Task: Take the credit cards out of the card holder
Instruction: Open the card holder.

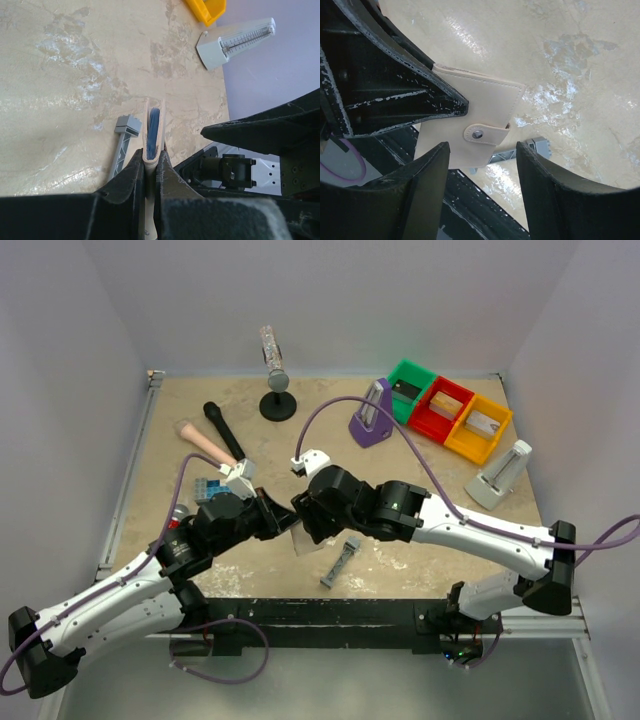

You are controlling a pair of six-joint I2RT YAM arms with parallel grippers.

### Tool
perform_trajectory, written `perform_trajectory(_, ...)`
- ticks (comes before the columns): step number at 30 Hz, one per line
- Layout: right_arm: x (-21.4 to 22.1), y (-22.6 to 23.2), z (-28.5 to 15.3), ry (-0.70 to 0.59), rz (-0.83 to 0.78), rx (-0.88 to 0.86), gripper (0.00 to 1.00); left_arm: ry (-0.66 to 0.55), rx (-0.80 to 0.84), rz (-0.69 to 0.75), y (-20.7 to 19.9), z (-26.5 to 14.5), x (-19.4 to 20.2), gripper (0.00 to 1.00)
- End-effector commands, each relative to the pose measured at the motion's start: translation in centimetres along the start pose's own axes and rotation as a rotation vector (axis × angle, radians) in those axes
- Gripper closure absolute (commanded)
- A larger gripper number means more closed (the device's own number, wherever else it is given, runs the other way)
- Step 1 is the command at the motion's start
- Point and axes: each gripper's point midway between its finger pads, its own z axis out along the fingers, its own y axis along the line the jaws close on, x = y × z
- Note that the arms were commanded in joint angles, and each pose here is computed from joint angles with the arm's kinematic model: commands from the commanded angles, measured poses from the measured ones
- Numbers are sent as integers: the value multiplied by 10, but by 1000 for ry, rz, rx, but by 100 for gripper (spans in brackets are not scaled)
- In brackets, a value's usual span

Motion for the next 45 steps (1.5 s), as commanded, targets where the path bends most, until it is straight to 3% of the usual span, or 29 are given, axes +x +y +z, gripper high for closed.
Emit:
perform_trajectory(1,-7,7,-1,3,-12,-8,41,-40,108,-22,-35,-7,-15,100)
perform_trajectory(14,0,-1,15,55,-27,68,48,-43,162,-32,-45,-15,-16,100)
perform_trajectory(27,7,-12,23,94,-52,143,69,-39,179,-39,-45,-19,-13,100)
perform_trajectory(41,10,-21,18,94,-52,177,100,-45,159,-40,-36,-19,-11,100)
perform_trajectory(45,10,-21,16,84,-47,172,100,-54,155,-42,-35,-20,-12,100)
